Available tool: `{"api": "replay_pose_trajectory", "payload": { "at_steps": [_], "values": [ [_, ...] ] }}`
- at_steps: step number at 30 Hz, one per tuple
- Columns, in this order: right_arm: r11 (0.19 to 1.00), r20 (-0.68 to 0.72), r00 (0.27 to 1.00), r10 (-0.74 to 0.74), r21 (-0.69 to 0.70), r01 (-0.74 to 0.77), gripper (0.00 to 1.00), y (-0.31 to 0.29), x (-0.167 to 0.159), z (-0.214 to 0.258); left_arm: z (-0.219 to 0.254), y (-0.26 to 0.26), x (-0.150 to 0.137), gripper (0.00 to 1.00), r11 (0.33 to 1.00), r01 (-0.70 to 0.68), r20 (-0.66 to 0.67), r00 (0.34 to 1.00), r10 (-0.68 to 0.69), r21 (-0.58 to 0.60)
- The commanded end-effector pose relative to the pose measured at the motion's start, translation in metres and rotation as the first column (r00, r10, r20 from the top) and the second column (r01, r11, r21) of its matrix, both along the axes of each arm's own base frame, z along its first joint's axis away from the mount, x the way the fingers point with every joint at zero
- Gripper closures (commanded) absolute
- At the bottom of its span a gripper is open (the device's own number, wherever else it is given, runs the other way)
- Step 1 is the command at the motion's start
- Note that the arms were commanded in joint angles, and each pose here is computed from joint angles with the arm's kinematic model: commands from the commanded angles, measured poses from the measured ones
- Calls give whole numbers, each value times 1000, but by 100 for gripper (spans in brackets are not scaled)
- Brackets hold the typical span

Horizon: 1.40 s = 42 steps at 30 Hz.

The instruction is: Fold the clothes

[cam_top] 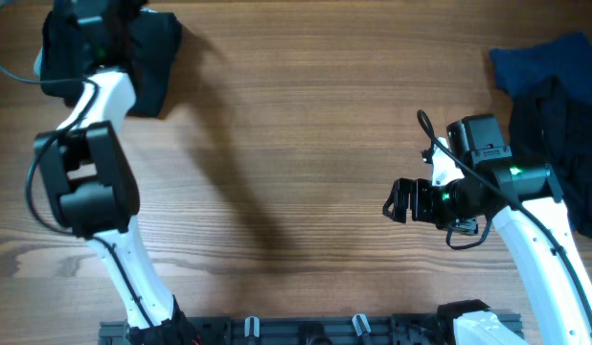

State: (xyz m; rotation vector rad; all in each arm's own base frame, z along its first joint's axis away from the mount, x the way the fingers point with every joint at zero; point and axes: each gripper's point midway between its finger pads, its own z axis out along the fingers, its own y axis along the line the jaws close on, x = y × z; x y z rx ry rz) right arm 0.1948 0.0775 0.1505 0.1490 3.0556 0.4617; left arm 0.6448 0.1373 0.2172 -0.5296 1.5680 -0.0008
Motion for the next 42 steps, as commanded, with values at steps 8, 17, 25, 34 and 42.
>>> {"api": "replay_pose_trajectory", "payload": {
  "at_steps": [8, 17, 25, 34, 42],
  "values": [
    [999, -9, 999, -38, 1, 38, 0, -1, 2, -3, -40, 81, -18, 0, 992, -123, -73, 990, 121, -14],
    [999, -8, 999, -42, 2, 42, 0, -1, 2, -3, -142, 112, -29, 0, 984, -170, -243, 958, 153, -48],
    [998, -25, 998, -60, 0, 60, 0, -1, 0, -3, -111, 85, -14, 0, 997, -25, -172, 985, 12, -72],
    [998, -31, 998, -55, -2, 55, 0, -2, -2, -4, 48, 29, -20, 0, 995, 101, 36, 994, -101, -11],
    [1000, -35, 999, -18, -10, 18, 0, -3, -6, -4, 7, -45, -21, 0, 977, 192, -181, 962, -206, -91]
  ]
}}
